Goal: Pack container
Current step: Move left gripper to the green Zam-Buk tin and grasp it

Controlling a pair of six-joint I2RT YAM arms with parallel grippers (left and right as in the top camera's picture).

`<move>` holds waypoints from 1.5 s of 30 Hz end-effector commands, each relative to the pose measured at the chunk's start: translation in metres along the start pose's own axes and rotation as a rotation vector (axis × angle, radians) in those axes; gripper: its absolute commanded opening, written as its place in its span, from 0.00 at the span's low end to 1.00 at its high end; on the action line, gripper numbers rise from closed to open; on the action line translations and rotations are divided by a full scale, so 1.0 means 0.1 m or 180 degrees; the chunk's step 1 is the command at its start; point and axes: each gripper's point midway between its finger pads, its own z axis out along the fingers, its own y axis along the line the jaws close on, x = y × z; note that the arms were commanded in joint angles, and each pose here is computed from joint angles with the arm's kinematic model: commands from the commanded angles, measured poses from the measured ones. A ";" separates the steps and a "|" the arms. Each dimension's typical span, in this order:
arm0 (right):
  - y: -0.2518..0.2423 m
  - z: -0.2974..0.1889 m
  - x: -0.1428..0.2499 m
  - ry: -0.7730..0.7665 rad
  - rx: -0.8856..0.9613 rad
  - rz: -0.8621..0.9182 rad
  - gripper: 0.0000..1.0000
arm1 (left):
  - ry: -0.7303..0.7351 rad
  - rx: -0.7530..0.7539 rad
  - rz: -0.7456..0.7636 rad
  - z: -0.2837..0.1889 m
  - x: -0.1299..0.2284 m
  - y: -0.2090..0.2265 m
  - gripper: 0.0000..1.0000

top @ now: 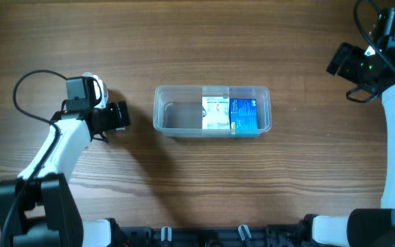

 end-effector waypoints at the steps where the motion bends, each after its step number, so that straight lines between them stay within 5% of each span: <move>1: -0.01 -0.05 -0.04 -0.0061 0.0004 -0.0046 1.00 | 0.0066 -0.0028 0.0273 0.13 0.05 0.01 1.00; 12: -0.01 -0.05 -0.04 -0.0061 0.0004 -0.0047 1.00 | 0.0147 0.0020 0.0434 0.34 0.10 0.00 1.00; 19: -0.01 -0.05 -0.04 -0.0061 0.0004 -0.0047 1.00 | 0.0119 0.0022 0.0436 0.34 0.07 0.00 0.89; 36: -0.01 -0.05 -0.04 -0.0061 0.0004 -0.0046 1.00 | 0.0226 0.0018 0.0511 0.45 0.15 0.01 0.82; 45: -0.01 -0.05 -0.04 -0.0061 0.0004 -0.0047 1.00 | 0.0249 0.0016 0.0495 0.43 0.13 0.01 0.62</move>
